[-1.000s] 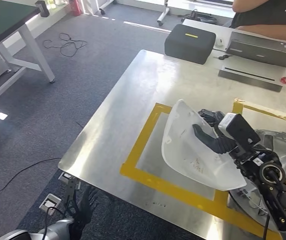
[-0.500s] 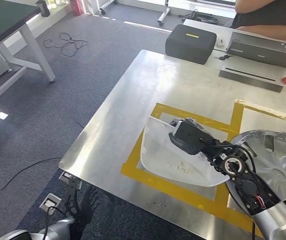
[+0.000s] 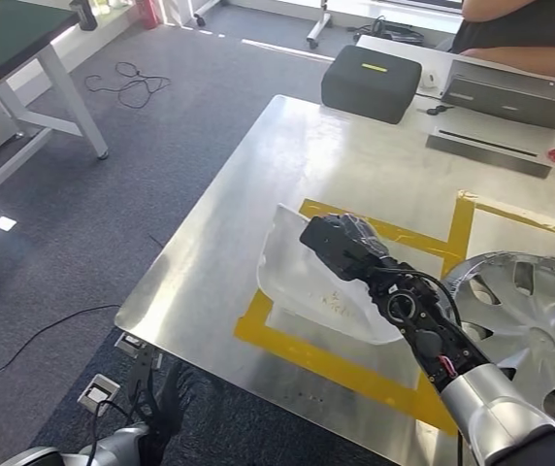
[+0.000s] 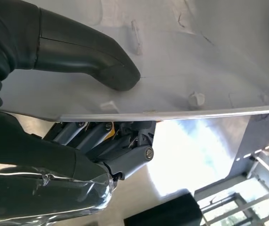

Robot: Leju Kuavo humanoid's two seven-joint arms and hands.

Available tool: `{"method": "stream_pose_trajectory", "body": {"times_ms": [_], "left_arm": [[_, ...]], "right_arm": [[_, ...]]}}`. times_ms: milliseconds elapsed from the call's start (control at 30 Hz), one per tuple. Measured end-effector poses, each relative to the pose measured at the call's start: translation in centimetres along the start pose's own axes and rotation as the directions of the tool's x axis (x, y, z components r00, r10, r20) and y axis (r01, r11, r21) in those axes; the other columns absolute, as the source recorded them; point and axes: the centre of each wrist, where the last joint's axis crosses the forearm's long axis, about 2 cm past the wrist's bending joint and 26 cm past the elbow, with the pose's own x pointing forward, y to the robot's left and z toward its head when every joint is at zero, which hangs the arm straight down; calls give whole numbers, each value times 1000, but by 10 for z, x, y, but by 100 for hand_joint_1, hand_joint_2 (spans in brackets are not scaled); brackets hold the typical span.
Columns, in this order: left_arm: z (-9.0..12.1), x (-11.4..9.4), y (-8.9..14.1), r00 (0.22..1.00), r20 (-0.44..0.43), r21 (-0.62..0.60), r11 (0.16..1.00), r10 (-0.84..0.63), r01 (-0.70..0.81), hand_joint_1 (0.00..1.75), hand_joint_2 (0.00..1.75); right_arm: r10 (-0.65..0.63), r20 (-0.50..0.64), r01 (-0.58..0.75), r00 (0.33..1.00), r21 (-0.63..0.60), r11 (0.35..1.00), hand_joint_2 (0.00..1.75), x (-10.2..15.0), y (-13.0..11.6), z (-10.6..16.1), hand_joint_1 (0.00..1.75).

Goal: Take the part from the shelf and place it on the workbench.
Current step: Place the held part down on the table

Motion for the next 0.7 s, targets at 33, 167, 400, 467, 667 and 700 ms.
{"method": "stream_pose_trajectory", "body": {"times_ms": [33, 167, 400, 467, 667, 700], "left_arm": [[0, 0, 0, 1000, -1, 0, 1000, -1, 1, 0, 0], [0, -1, -3, 1000, -4, -3, 1000, -7, 7, 0, 0], [0, -3, -6, 1000, -12, -6, 1000, -11, 11, 0, 0], [-1, -3, -7, 1000, -14, -8, 1000, -11, 11, 0, 0], [-1, -4, -10, 1000, -21, -13, 1000, -9, 9, 0, 0], [-1, -4, -11, 1000, -22, -14, 1000, -9, 9, 0, 0]], "right_arm": [[5, -5, -5, 1000, -28, 1000, 175, 1, -1, -2, 175], [12, -23, -15, 1000, -129, 992, 175, 4, -9, -8, 175], [15, -44, -24, 999, -229, 973, 175, 3, -20, -12, 175], [13, -48, -24, 999, -231, 973, 175, 3, -20, -12, 175], [4, -63, -19, 998, -234, 972, 131, 1, -19, -12, 131], [3, -65, -18, 998, -236, 971, 87, 1, -19, -12, 87]]}}
